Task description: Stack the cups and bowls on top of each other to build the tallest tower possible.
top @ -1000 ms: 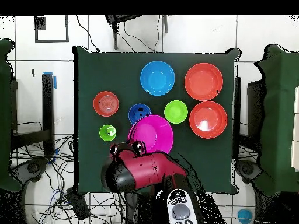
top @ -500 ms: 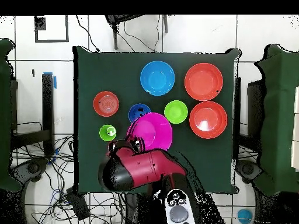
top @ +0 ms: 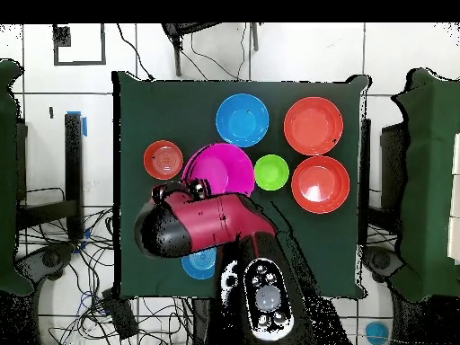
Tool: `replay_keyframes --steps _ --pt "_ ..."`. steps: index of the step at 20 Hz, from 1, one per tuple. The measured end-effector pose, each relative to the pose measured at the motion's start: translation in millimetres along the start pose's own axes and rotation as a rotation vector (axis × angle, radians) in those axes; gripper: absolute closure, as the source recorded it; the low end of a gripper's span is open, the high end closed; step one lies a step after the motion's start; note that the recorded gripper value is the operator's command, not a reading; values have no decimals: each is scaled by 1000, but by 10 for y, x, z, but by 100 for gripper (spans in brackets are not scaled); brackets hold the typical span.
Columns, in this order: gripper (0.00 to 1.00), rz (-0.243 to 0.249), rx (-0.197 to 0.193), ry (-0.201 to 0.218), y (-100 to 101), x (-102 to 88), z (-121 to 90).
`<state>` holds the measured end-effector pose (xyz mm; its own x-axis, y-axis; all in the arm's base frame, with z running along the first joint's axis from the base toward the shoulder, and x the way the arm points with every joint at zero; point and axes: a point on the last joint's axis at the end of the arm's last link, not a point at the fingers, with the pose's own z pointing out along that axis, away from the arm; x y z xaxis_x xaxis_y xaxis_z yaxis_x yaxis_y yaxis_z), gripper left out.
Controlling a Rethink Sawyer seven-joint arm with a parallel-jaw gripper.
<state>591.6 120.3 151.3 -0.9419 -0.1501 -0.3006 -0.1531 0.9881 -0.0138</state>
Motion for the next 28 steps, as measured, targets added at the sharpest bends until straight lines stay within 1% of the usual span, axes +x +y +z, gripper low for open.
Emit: replay_keyframes --steps 2,4,7,8,10,11,16,19,28 --pt "100 4 -5 -3 -3 -226 65" --pt "100 7 -7 1 -9 -339 99" --pt "100 22 -13 16 -22 -556 156" --pt "100 31 -19 26 -26 -672 184" --pt "100 36 -22 33 -29 -747 201" --pt "100 39 -26 39 -28 -830 220" --pt "100 45 -35 57 -22 -1098 251" --pt "100 47 -41 54 -9 -1226 241" --pt "100 48 -49 32 -2 -1356 210"
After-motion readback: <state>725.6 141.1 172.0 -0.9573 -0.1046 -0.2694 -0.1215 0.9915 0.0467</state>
